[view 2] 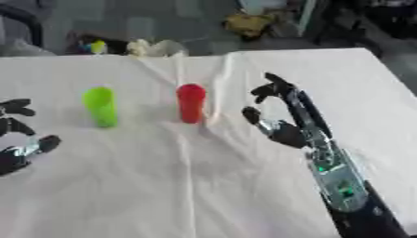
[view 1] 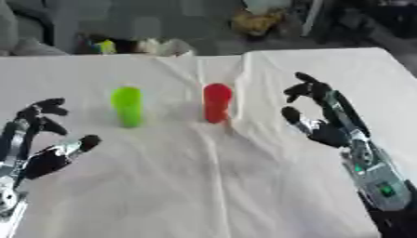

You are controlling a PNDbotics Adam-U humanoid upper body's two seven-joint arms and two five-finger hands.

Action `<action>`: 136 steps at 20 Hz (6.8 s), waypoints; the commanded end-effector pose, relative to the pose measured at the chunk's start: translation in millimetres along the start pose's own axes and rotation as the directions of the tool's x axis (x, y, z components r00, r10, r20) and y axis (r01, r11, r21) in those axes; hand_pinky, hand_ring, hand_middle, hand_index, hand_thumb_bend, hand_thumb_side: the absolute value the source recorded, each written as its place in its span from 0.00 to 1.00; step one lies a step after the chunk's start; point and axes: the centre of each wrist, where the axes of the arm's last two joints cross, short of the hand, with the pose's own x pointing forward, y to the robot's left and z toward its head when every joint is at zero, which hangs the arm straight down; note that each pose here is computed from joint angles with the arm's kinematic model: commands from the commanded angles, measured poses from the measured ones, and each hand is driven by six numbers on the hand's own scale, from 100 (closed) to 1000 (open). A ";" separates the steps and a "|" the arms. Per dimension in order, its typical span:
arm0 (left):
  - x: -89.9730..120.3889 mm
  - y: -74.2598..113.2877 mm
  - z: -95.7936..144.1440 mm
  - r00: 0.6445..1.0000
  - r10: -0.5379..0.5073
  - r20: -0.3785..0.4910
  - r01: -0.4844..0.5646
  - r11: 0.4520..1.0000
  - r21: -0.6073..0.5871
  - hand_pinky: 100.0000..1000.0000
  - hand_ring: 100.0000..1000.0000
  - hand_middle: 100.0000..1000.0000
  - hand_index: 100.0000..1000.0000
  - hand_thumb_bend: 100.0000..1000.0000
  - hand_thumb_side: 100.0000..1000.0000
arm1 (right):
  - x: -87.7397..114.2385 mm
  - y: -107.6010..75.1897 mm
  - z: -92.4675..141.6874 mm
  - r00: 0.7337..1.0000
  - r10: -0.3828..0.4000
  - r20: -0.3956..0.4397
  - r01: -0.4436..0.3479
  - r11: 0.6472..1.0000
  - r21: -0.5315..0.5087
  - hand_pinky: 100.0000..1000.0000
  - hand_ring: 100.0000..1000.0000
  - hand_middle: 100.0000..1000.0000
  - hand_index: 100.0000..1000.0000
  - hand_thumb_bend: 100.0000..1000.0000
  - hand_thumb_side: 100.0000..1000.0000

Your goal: Pour the contents of one cup into another cup.

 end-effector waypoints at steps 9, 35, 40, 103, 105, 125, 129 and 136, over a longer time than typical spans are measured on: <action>-14.1 -10.0 -38.5 0.996 -0.083 -0.018 0.083 0.996 0.015 0.59 0.44 0.61 0.80 0.94 0.45 | 7.0 -3.3 -6.9 0.999 0.003 0.039 -0.004 1.000 0.008 0.83 0.99 0.47 0.66 0.52 0.70; -5.0 -8.0 -89.6 0.992 -0.109 0.064 0.108 0.994 0.026 0.59 0.43 0.59 0.78 1.00 0.40 | 17.8 2.8 -17.5 0.995 -0.013 0.097 0.010 0.999 0.033 0.83 1.00 0.47 0.66 0.52 0.70; 0.1 -9.4 -94.4 0.989 -0.121 0.090 0.122 0.993 -0.004 0.59 0.42 0.58 0.78 0.99 0.40 | 19.2 3.4 -19.4 0.994 -0.015 0.105 0.011 0.999 0.036 0.83 0.99 0.47 0.66 0.51 0.70; 129.2 22.1 -24.9 0.880 0.110 0.462 -0.031 0.984 -0.175 0.18 0.00 0.19 0.72 0.07 0.13 | -55.2 -24.0 -44.1 0.989 0.107 -0.103 -0.102 0.994 0.049 0.82 1.00 0.45 0.74 0.65 0.56; 133.0 20.7 -23.5 0.874 0.123 0.471 -0.039 0.982 -0.185 0.19 0.00 0.19 0.72 0.07 0.13 | -57.3 -27.8 -47.3 0.985 0.142 -0.100 -0.138 0.989 0.050 0.83 1.00 0.45 0.74 0.66 0.56; 159.4 15.6 -18.3 0.825 0.200 0.529 -0.077 0.966 -0.246 0.19 0.00 0.19 0.72 0.06 0.13 | -71.0 -16.4 -63.9 0.964 0.259 -0.064 -0.244 0.953 0.177 0.83 1.00 0.45 0.75 0.69 0.58; 160.6 14.6 -18.4 0.823 0.204 0.531 -0.077 0.965 -0.251 0.19 0.00 0.19 0.72 0.05 0.14 | -69.8 -13.5 -68.0 0.965 0.258 -0.055 -0.244 0.952 0.184 0.83 1.00 0.45 0.75 0.69 0.58; 161.8 13.1 -18.2 0.820 0.208 0.533 -0.077 0.963 -0.258 0.19 0.00 0.19 0.72 0.04 0.14 | -68.7 -8.4 -73.1 0.965 0.260 -0.040 -0.247 0.948 0.199 0.83 1.00 0.45 0.75 0.69 0.58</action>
